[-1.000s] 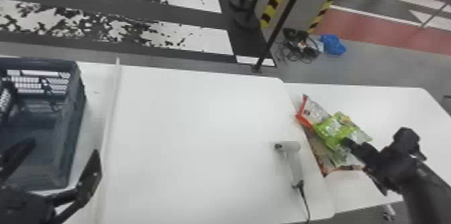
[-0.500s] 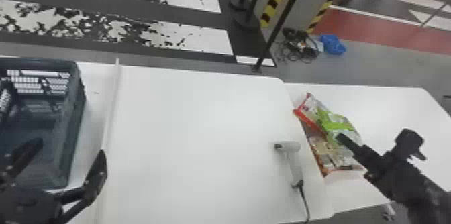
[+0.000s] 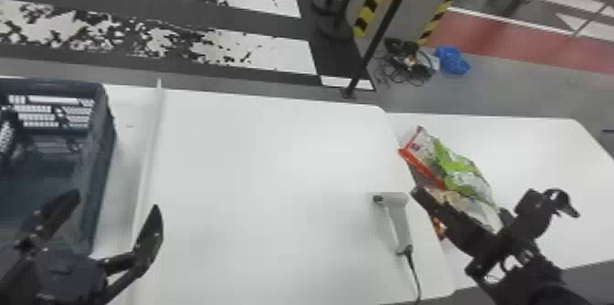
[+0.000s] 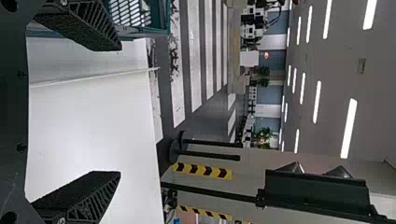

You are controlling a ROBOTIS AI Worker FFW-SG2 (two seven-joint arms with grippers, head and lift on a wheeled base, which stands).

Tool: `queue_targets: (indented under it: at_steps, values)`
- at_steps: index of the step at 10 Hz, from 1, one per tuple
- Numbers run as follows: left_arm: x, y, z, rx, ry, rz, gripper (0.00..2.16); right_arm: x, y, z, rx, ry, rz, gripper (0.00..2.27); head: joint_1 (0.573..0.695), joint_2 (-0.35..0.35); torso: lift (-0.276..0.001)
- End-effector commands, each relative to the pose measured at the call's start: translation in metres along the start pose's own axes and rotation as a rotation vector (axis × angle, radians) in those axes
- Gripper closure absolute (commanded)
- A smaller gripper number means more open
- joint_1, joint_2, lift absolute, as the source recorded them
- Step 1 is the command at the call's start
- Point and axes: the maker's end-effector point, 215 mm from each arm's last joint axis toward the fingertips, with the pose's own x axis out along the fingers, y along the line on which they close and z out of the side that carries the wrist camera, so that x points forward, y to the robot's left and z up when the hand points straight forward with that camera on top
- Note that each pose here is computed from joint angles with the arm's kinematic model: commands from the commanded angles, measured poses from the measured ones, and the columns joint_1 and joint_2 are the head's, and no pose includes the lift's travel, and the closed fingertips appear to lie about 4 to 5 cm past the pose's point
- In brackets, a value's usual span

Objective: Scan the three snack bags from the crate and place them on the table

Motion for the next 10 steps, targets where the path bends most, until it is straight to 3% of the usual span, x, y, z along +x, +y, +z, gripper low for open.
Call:
queue_targets:
  at_steps: [1,4,5,6,8,10]
  values:
    - [0.002,-0.004,0.002,-0.008,-0.003,-0.001,0.04,-0.004,0.065,-0.022,-0.02,-0.007,0.121,0.06,0.695,-0.35,-0.037]
    - [-0.005,0.007,0.004,-0.035,-0.011,0.046,0.0,-0.002,0.153,-0.075,-0.137,0.0,0.26,0.06,0.695,-0.35,-0.037]
    - [-0.012,0.019,0.007,-0.073,-0.023,0.078,0.0,-0.012,0.182,-0.073,-0.236,-0.087,0.282,0.06,0.695,-0.341,-0.037]
    - [-0.018,0.032,0.009,-0.098,-0.026,0.105,0.0,-0.026,0.207,-0.064,-0.321,-0.195,0.3,0.06,0.695,-0.278,-0.037]
    - [-0.032,0.042,0.023,-0.099,-0.067,0.132,0.0,-0.048,0.219,-0.067,-0.32,-0.261,0.328,0.05,0.695,-0.173,-0.037]
    - [-0.041,0.037,0.015,-0.092,-0.044,0.131,0.0,-0.076,0.22,-0.068,-0.376,-0.336,0.335,0.05,0.695,-0.146,-0.037]
